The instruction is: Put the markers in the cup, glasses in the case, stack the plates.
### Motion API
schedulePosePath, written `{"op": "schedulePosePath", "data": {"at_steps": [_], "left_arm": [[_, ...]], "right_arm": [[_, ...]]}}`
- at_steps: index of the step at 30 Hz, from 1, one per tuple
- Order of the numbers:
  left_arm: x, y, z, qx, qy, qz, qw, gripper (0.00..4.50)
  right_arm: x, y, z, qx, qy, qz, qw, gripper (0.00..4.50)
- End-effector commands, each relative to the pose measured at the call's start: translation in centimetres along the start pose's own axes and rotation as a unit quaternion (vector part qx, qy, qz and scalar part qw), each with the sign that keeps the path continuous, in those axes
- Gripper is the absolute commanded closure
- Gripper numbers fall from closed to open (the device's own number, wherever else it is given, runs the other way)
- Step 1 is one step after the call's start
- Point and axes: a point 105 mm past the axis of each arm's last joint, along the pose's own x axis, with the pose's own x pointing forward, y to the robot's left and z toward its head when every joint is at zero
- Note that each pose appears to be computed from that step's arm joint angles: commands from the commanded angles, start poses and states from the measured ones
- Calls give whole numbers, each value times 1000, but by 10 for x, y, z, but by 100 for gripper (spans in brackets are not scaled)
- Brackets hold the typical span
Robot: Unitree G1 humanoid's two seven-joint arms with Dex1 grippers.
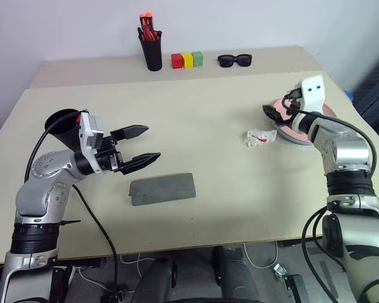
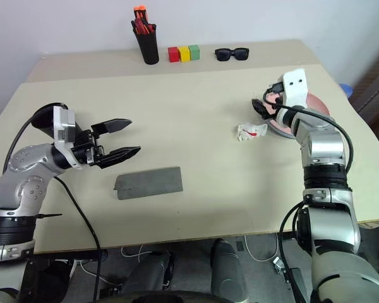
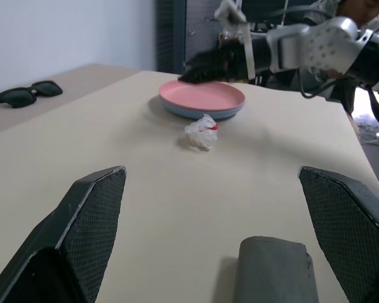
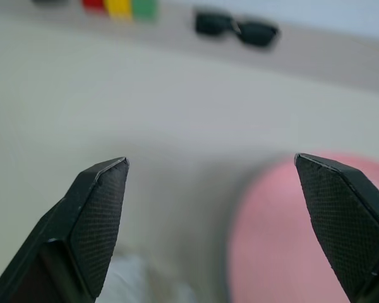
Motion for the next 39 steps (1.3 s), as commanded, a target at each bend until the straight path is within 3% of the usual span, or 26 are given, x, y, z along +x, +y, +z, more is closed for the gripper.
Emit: {"op": "schedulePosePath", "data": {"at_steps": [1,7,15,18,25,27,32,36,37,39], "left_arm": [[2,0,10,16,-14,-7,1000,0],[2,0,9,18,-12,-12,1000,0],[-3,-1,8,23,-7,-4,1000,0],[-5,-1,8,22,-6,0,1000,0],[-7,-4,6,21,-6,3,1000,0],[-6,-4,6,20,-6,3,1000,0],[-5,-3,7,21,-10,3,1000,0],[-3,-3,7,22,-11,0,1000,0],[-2,-3,7,22,-12,-1,1000,0],[-1,-3,7,22,-12,-2,1000,0]], "right_arm": [[-8,17,4,3,-5,36,999,7],[-15,31,-46,-98,94,63,989,7],[-9,31,-79,-72,147,54,985,7],[-5,34,-81,-56,150,61,985,94],[-2,32,-74,-57,134,59,988,448],[0,28,-59,-45,103,52,992,448],[-1,-16,-17,-42,16,-48,998,448],[-5,-49,-16,-50,24,-126,990,448],[-7,-57,-23,-58,40,-144,987,367],[-9,-65,-30,-60,52,-165,983,296]]}}
